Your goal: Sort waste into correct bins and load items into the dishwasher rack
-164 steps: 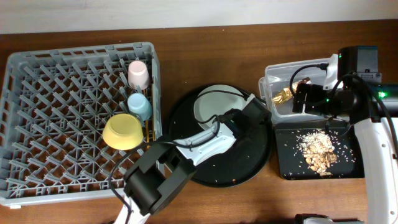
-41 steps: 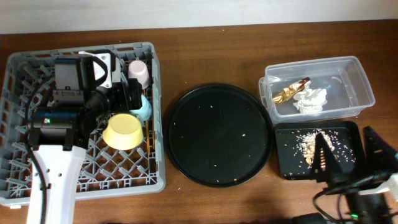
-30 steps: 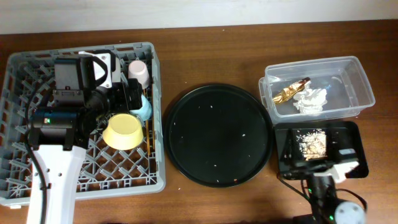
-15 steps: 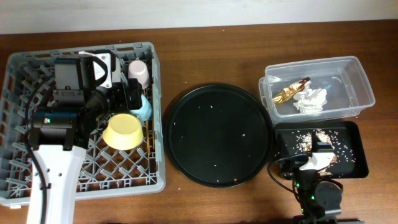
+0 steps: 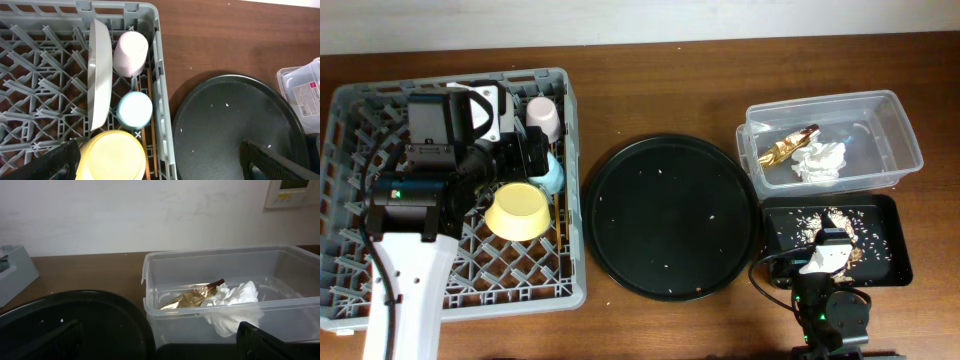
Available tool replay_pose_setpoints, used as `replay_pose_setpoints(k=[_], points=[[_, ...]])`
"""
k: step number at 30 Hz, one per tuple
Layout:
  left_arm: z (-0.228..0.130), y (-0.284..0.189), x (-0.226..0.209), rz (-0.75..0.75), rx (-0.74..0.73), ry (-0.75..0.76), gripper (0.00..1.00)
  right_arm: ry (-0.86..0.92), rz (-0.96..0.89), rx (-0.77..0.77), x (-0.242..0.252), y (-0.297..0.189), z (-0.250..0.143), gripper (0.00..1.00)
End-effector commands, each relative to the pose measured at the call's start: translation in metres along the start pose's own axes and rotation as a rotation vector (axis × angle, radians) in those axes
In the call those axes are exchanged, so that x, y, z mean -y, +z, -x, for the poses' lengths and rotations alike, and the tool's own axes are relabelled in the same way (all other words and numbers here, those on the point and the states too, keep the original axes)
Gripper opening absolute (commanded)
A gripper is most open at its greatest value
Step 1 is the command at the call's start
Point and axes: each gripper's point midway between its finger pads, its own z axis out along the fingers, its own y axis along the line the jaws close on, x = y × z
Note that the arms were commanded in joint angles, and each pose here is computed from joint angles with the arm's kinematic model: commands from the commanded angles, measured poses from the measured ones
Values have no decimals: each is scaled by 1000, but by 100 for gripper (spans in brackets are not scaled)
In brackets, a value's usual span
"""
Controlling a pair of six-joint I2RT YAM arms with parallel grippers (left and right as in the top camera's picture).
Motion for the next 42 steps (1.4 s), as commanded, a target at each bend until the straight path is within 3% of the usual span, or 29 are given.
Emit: replay_pose_setpoints(k=[1,15,22,27,31,36,39,42], points=[[-2,1,-1,6,-7,16,99,-10,-8,-2,2,0,-2,99],[-4,4,-2,9,-15,14,99,-10,-8,-2,2,0,-2,99],[4,-82,-9,86,227,43,99,-10,-8,-2,2,0,-2,99],[-38,-135,-9,72,371,51,99,-10,-8,-2,2,0,-2,98],[-85,-141,-29,132,423,26,99,-10,-8,-2,2,0,-2,99],[-140,-113,-52,191,454,-20,99,-11,-8,-2,2,0,-2,99],[-141,-96,-54,174,575,-23,99,-10,-8,-2,2,0,-2,99],[-118,-92,-48,113,781,3,99,-10,-8,-2,2,0,-2,99]])
